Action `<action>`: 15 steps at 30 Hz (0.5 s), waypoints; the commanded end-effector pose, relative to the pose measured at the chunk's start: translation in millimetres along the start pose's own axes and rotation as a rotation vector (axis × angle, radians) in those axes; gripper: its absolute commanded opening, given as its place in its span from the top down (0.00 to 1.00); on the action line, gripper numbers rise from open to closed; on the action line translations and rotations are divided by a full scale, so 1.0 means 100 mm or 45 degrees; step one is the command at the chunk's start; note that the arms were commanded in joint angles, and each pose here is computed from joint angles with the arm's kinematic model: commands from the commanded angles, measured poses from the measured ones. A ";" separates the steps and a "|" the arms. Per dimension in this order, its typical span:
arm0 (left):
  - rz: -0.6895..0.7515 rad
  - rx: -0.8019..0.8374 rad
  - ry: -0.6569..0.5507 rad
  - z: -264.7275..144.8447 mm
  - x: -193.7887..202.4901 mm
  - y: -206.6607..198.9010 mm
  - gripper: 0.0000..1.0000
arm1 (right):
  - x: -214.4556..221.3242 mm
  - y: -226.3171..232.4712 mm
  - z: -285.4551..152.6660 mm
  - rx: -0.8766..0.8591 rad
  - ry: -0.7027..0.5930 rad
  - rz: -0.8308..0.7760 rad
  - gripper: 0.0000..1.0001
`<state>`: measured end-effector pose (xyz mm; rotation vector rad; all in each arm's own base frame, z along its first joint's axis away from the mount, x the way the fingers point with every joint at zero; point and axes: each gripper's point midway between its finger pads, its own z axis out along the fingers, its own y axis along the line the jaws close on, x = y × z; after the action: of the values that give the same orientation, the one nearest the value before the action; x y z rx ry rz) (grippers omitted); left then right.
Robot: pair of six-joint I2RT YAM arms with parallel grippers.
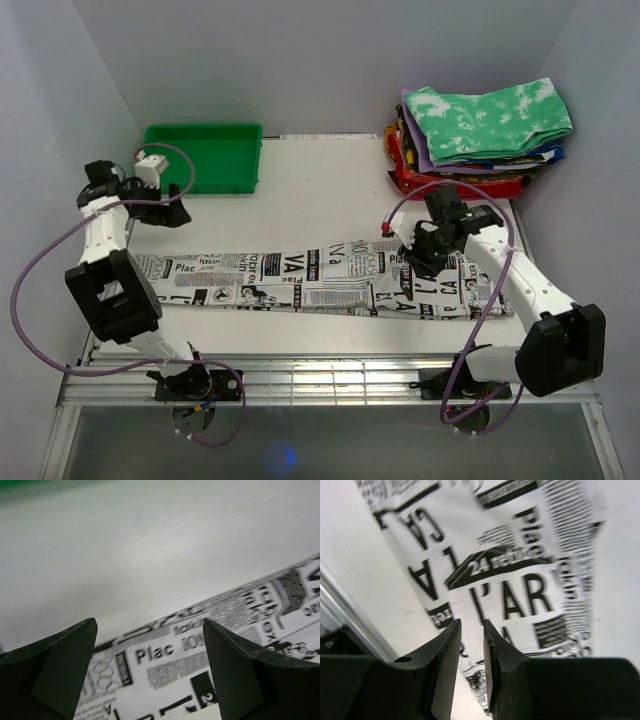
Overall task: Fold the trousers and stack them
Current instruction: Fold the trousers
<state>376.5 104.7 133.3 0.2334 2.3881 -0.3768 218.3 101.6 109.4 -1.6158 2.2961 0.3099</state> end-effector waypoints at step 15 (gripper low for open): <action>0.946 0.806 0.071 0.75 0.59 -3.52 0.13 | 1.51 -0.49 -0.64 0.181 0.181 1.090 0.55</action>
<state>270.6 -234.0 102.3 1.3991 2.0221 -0.7816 230.3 -59.3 109.0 -0.6574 2.8339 0.1943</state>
